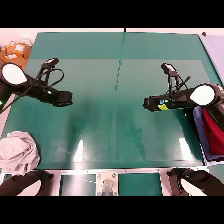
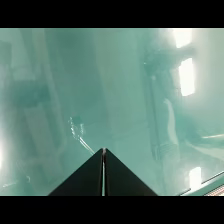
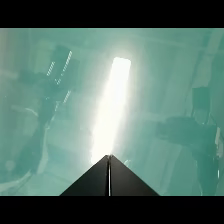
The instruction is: Fold the shirts.
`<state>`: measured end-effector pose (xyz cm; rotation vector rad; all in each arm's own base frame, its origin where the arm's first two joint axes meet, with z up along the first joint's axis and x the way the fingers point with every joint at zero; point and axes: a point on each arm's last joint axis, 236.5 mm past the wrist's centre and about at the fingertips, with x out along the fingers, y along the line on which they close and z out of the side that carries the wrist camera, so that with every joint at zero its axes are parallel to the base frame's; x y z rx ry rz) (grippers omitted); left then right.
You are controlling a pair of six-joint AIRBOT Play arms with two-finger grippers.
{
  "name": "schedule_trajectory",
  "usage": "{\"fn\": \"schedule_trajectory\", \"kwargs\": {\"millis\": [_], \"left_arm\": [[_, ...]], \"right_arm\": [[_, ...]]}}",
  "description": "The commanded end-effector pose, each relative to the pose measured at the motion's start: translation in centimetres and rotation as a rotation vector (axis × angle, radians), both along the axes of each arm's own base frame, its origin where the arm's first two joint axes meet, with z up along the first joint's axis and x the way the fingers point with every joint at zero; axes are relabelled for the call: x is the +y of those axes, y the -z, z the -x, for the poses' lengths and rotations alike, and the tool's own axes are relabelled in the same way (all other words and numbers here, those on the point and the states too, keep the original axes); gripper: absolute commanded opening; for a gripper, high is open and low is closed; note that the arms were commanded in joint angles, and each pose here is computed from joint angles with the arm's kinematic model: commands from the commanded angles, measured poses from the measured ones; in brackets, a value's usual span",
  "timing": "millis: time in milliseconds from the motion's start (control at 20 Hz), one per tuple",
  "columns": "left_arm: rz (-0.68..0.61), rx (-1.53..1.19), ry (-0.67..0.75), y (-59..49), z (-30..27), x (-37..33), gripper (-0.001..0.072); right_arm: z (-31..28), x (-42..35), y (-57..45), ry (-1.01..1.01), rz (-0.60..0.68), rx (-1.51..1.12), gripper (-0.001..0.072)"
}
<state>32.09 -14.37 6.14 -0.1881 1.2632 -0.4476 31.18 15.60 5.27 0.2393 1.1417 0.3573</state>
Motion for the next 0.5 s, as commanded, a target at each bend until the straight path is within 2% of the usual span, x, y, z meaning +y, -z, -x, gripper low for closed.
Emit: {"fn": "schedule_trajectory", "kwargs": {"millis": [0,150,300,350,400,450], "left_arm": [[-0.046,-0.007,0.0,0.4,-0.1,1.0,0.0017],[-0.217,0.028,-0.034,1.8,0.4,4.9,0.0017],[-0.482,0.069,-0.147,2.6,0.9,11.5,0.0029],[-0.589,0.078,-0.197,2.8,1.2,14.3,0.032],[-0.702,0.102,-0.256,3.3,2.0,17.1,0.072],[-0.777,0.155,-0.28,4.3,3.5,19.0,0.071]], "right_arm": [[0.0,0.0,0.0,-0.001,0.0,-0.001,0.001],[0.0,0.0,0.0,-0.001,0.0,0.0,0.0009],[0.0,0.0,0.0,-0.001,0.0,0.0,0.001],[0.0,0.0,0.0,-0.001,0.0,0.0,0.001],[0.0,0.0,0.0,-0.001,0.0,0.0,0.0009],[0.0,0.0,0.0,-0.001,0.0,0.0,0.0009]]}}
